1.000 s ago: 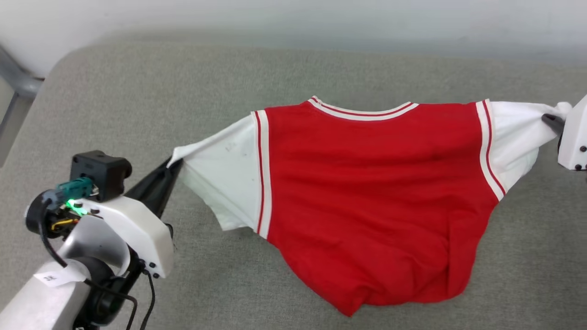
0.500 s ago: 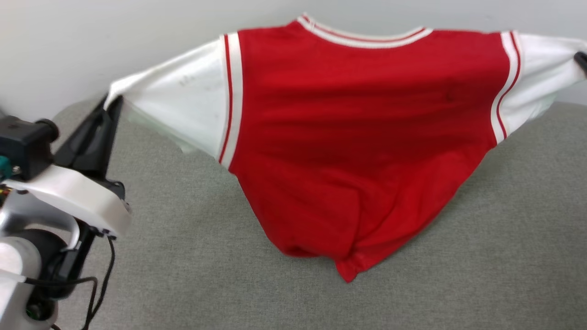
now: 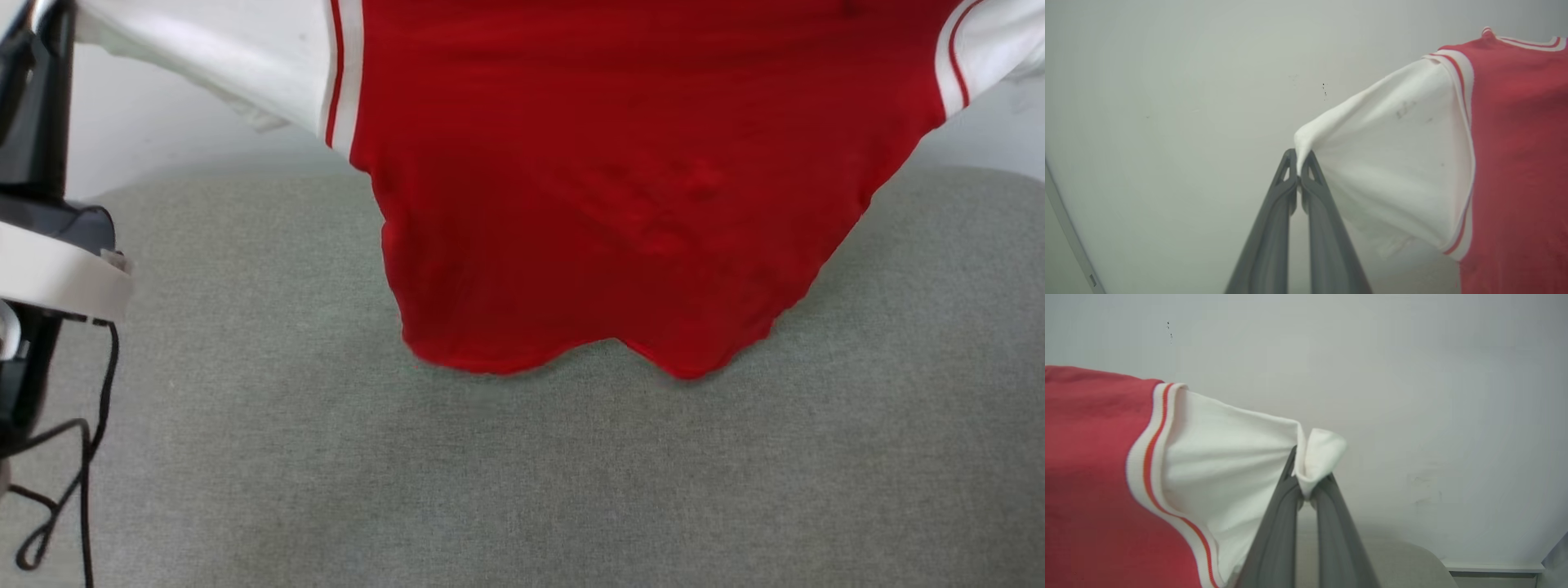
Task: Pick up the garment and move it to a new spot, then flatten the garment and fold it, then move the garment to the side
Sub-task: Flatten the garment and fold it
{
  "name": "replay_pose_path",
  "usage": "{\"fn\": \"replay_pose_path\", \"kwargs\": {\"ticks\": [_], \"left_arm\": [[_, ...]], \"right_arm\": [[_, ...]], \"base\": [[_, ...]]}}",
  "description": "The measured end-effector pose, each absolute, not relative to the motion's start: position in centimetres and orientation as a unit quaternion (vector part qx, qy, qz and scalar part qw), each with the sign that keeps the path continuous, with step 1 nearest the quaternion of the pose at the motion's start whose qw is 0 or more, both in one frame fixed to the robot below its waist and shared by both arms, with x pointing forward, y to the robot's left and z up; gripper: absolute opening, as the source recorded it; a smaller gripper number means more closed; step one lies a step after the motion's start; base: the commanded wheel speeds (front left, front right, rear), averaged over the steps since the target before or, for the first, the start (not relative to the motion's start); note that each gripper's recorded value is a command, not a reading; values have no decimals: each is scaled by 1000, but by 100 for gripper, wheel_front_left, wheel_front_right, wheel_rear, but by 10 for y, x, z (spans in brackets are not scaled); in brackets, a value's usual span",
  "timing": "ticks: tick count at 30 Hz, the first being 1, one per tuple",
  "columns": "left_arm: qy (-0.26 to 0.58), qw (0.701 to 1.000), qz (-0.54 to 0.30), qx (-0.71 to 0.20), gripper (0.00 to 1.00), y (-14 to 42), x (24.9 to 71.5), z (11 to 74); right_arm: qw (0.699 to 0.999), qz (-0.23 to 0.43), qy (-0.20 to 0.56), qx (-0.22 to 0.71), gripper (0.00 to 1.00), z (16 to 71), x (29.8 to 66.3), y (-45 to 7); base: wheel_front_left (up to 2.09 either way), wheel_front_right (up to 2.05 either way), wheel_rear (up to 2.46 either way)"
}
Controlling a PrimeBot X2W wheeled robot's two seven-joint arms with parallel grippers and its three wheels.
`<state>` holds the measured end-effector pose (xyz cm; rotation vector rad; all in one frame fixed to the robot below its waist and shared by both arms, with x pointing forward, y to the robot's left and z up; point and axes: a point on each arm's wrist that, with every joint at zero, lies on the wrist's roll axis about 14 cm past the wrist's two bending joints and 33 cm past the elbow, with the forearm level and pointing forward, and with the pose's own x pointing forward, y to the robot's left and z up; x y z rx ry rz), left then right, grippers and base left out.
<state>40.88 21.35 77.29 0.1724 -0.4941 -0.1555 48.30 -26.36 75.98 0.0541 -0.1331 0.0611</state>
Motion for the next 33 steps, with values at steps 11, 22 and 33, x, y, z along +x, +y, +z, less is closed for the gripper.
{"fn": "replay_pose_path", "kwargs": {"ticks": [11, 22, 33], "left_arm": [[-243, 959, -86, 120, 0, 221, 482, 785], [-230, 957, -87, 156, 0, 225, 603, 754], [-233, 958, -55, 157, 0, 240, 686, 712]], "right_arm": [[993, 14, -116, 18, 0, 784, 543, -265], [988, -28, -152, 17, 0, 762, 654, -279], [985, -48, -160, 53, 0, 702, 738, -277]], "base": [[0, 0, 0], [0, 0, 0], [0, 0, 0]]}}
